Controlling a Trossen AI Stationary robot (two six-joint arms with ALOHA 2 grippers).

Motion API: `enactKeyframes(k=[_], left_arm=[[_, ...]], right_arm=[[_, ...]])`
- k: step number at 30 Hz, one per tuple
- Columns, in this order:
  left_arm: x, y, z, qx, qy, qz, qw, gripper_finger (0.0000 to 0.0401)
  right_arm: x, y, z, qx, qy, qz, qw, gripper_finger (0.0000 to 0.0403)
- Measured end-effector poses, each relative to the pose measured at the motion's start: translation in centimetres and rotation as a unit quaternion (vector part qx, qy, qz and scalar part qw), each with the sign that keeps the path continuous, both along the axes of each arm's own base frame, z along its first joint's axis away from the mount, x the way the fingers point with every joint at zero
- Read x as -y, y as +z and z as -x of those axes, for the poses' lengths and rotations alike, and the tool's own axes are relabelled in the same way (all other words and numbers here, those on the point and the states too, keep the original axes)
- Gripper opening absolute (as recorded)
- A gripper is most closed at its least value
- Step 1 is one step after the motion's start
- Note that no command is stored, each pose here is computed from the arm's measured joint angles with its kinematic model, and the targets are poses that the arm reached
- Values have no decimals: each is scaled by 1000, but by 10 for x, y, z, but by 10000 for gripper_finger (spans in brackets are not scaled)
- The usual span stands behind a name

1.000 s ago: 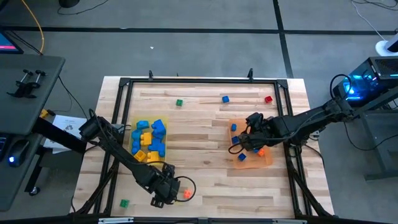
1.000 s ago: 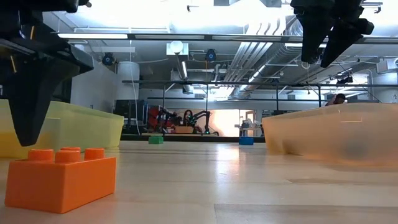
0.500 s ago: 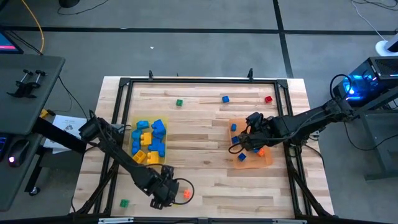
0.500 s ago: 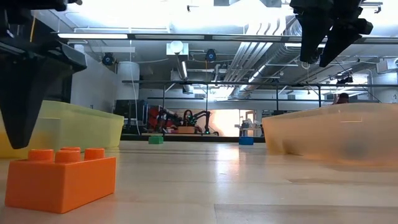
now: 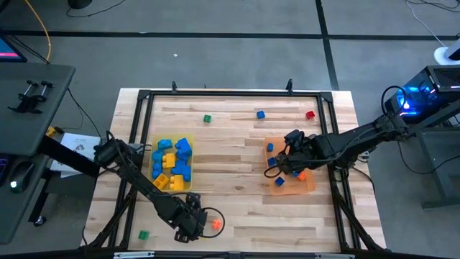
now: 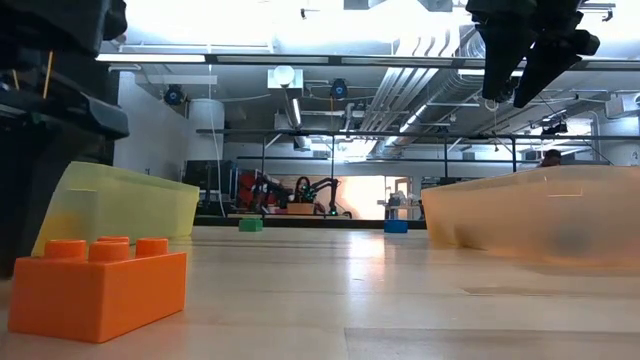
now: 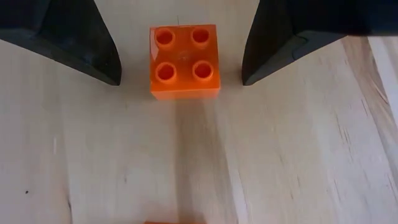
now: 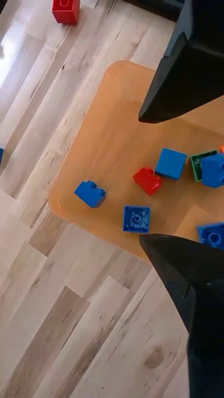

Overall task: Sort blocks by size
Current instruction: Put the small orange game piece into the orange bin

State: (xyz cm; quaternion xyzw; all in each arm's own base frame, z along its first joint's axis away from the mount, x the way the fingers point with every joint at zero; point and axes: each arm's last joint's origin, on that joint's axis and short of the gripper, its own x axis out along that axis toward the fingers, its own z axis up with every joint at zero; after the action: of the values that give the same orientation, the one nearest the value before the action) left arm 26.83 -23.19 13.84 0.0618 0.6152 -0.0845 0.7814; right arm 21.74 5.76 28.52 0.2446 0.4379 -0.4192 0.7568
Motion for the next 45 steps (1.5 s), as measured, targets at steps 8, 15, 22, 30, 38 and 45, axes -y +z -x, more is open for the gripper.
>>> enactKeyframes(k=[8,15,22,30,38,45], left_arm=[[-1,0,1,-7,2,-3,1000,179],[-19,5,-10,-5,14,-8,1000,93],[-79,37,-47,81,59,-33,994,93],[-162,79,-109,306,136,67,940,93],[-207,85,-156,384,177,98,901,93],[-222,77,-207,398,187,101,893,93]], right_arm=[[0,0,0,-1,0,0,1000,303],[-7,3,1,6,15,-5,1000,303],[-31,32,14,104,38,-17,994,303],[-56,52,25,225,28,3,974,303],[-61,55,26,270,17,21,963,303],[-61,58,24,300,4,49,953,303]])
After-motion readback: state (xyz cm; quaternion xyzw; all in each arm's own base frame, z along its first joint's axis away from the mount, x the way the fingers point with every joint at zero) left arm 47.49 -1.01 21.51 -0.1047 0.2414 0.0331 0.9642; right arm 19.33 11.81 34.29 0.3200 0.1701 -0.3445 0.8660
